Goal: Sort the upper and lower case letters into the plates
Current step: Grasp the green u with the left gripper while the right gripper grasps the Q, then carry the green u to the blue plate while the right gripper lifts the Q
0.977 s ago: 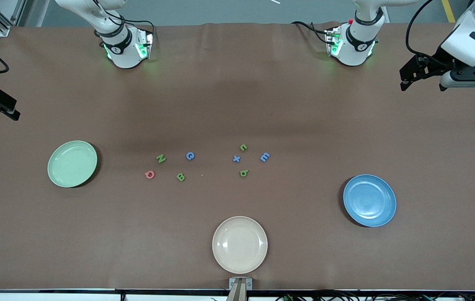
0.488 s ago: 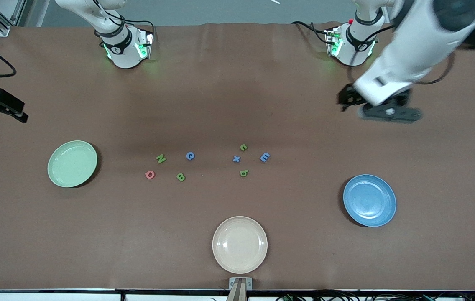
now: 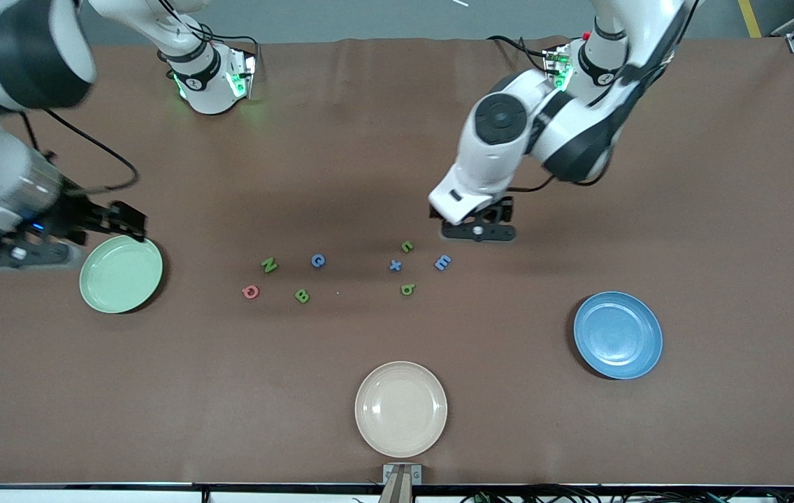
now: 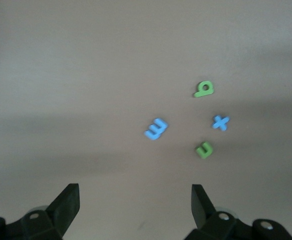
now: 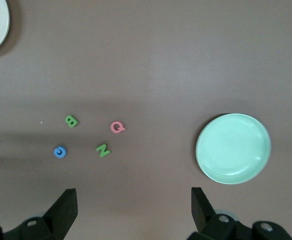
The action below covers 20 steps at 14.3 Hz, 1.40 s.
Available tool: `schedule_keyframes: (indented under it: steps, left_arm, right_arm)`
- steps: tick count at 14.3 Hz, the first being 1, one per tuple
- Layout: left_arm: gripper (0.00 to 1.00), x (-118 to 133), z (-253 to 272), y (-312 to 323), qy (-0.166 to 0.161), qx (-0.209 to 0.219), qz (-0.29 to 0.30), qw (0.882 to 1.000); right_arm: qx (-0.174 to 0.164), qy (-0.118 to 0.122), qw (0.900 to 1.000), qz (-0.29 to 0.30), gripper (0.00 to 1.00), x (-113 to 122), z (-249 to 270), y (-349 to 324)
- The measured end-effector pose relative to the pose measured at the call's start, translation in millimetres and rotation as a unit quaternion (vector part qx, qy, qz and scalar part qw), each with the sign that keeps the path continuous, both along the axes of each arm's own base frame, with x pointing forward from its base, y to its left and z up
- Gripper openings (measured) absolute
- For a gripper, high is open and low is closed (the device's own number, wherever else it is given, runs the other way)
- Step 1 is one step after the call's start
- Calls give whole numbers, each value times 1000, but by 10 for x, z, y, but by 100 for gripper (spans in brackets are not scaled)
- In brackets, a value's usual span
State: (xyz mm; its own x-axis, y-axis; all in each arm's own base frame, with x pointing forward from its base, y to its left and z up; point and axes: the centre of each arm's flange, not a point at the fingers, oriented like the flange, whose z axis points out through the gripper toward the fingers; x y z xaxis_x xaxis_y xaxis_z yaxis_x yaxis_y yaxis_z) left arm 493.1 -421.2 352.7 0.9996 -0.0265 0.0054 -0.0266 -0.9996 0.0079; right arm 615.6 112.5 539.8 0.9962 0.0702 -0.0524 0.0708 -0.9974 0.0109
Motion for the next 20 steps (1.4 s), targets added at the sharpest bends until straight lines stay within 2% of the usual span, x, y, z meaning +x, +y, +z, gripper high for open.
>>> schedule_keyframes:
  steps: [1, 2, 5, 8, 11, 12, 13, 15, 17, 18, 20]
  left_arm:
    - [96, -35, -222, -141, -5, 1, 2, 1000]
    - [87, -47, -441, -246, -8, 2, -1, 1000]
    - [85, -55, -997, -475, -1, -18, -17, 1000]
    - [78, -221, -1332, -695, 14, -27, -33, 999]
    - [75, -306, -1447, -796, 18, -33, -41, 998]
    - [70, -298, -1473, -791, 19, -34, -39, 999]
    - [70, -286, -1505, -783, 20, -33, -31, 999]
    - [64, -277, -1575, -799, 24, -34, -16, 999]
    - [61, -281, -1658, -830, 22, -28, -9, 999]
    - [61, -293, -1703, -841, 18, -21, -7, 1000]
    - [60, -314, -1764, -856, 11, -9, -7, 1000]
  right_arm:
    - [-3, 12, 1000, 6, 100, 52, -228, 138]
    - [-5, 18, 1000, 4, 100, 112, -471, 239]
    - [-1, 8, 1000, 7, 100, 189, -1251, 453]
    - [7, -20, 1000, 22, 100, 47, -1884, 699]
    - [5, -17, 999, 33, 100, -96, -2412, 743]
    - [5, -16, 999, 42, 100, -108, -2536, 757]
    - [5, -16, 998, 59, 100, -104, -2646, 752]
    - [5, -15, 992, 126, 100, -66, -2836, 664]
    - [7, -11, 976, 215, 100, -17, -2978, 486]
    - [8, -10, 969, 246, 100, 4, -3034, 415]
    - [8, -11, 962, 271, 100, 22, -3156, 352]
